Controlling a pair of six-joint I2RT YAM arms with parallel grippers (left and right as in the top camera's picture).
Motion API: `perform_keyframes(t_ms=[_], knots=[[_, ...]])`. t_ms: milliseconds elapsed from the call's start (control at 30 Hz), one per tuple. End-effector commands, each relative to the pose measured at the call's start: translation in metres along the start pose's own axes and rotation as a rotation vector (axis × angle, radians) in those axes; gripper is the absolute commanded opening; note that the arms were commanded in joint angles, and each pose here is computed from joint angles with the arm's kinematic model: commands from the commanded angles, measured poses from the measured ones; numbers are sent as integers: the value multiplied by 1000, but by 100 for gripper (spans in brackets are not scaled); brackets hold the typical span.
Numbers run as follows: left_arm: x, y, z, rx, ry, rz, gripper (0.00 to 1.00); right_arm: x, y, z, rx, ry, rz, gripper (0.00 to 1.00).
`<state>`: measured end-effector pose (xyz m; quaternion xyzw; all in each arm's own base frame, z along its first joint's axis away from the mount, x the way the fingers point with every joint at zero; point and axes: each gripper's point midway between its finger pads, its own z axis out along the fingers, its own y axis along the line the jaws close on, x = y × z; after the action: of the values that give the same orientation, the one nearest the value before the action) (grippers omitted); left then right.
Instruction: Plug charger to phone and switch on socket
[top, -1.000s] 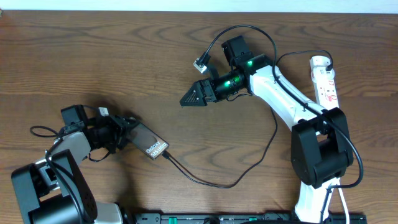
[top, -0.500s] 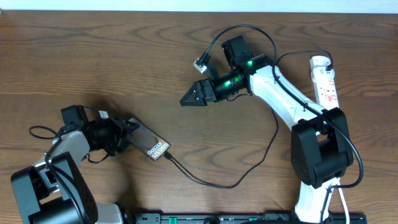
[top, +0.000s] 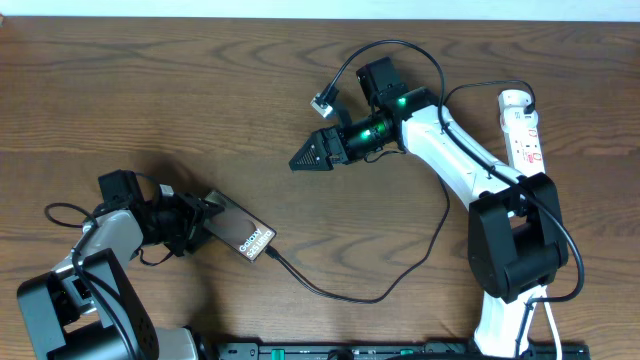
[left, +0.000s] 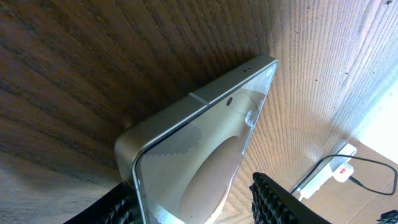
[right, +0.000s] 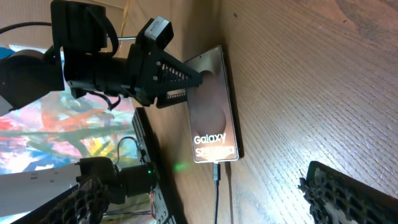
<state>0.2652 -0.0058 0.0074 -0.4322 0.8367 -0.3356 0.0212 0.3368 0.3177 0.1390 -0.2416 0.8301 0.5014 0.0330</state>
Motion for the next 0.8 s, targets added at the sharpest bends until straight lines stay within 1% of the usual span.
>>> perform_keyframes(t_ms=[0, 767], knots=[[5, 77, 10, -311, -38, -89, 56, -5, 3, -3, -5, -10, -9, 99], [12, 81, 9, -333, -18, -106, 56, -5, 3, -3, -6, -10, -9, 99]])
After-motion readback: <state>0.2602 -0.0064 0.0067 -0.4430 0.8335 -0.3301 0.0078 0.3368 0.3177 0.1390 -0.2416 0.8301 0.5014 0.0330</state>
